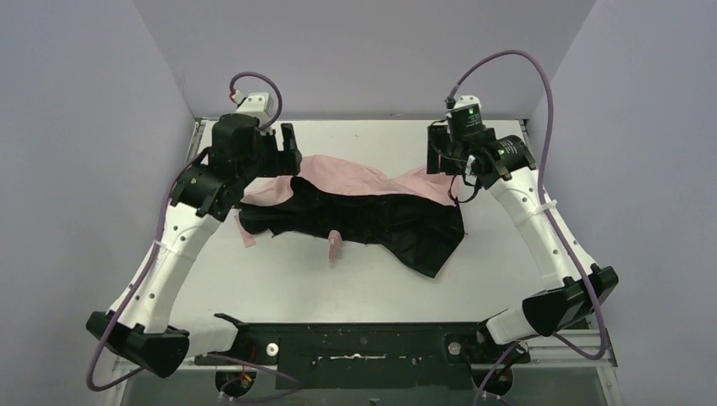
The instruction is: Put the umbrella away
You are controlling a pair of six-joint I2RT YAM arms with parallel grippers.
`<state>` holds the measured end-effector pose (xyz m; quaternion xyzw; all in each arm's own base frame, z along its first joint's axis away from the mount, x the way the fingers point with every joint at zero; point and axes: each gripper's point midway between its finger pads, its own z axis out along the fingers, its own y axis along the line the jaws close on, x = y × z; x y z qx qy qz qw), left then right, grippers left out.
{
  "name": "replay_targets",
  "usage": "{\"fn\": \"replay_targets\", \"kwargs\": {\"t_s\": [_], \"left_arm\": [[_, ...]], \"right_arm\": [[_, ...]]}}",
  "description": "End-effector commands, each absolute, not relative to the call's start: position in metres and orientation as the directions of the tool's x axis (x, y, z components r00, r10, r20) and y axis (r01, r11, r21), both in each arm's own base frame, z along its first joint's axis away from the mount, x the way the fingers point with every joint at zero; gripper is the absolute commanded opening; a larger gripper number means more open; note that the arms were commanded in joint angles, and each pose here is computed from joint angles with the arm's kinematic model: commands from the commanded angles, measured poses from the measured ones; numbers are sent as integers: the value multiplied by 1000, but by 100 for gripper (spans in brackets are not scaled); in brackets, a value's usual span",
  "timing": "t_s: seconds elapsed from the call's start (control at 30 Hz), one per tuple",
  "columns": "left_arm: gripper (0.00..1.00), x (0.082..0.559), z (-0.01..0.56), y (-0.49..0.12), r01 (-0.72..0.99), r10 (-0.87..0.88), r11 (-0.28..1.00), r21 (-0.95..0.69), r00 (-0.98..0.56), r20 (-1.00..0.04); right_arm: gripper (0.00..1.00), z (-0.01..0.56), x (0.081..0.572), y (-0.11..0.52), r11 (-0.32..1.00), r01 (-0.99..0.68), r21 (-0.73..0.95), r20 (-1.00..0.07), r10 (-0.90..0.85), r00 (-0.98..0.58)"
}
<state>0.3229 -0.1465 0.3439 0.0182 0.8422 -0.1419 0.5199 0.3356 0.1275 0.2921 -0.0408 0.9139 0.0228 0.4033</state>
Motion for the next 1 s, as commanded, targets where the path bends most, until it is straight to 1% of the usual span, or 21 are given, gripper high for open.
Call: {"fn": "replay_targets", "kwargs": {"t_s": [0.0, 0.1, 0.2, 0.27, 0.33, 0.4, 0.5, 0.67, 0.77, 0.83, 0.97], "left_arm": [[77, 350, 303, -94, 39, -106, 987, -158, -580, -807], [76, 367, 277, -62, -59, -168, 984, -169, -628, -760], [75, 375, 248, -34, -128, -155, 987, -92, -685, -712], [75, 372, 226, -16, -185, -162, 982, -37, -728, -666], [75, 373, 207, -3, -213, -191, 976, -41, -756, -625], [74, 374, 190, 7, -246, -225, 968, -45, -776, -589], [70, 380, 171, 28, -313, -293, 948, -61, -777, -558], [67, 397, 148, 33, -317, -300, 946, -63, -792, -531], [61, 405, 129, 30, -308, -298, 949, -63, -817, -494], [58, 405, 116, 26, -300, -297, 951, -70, -834, -465], [56, 399, 96, 10, -272, -275, 960, -71, -856, -438]], "right_arm": [[63, 279, 358, 75, 998, 42, -46, -732, -5, -681], [57, 261, 365, 44, 986, 139, -93, -720, 30, -693], [54, 248, 369, 25, 972, 191, -135, -717, 37, -696], [52, 234, 371, 14, 967, 209, -146, -689, 52, -723], [48, 221, 372, 7, 965, 211, -156, -658, 58, -751], [45, 214, 371, 4, 964, 211, -163, -650, 56, -758], [41, 198, 371, 2, 966, 210, -148, -632, 71, -772], [36, 166, 369, 0, 964, 220, -146, -565, 101, -819], [34, 148, 367, 6, 970, 207, -130, -531, 108, -840], [34, 137, 364, 10, 974, 191, -120, -499, 108, -860], [34, 119, 356, 22, 985, 153, -83, -448, 100, -888]]}}
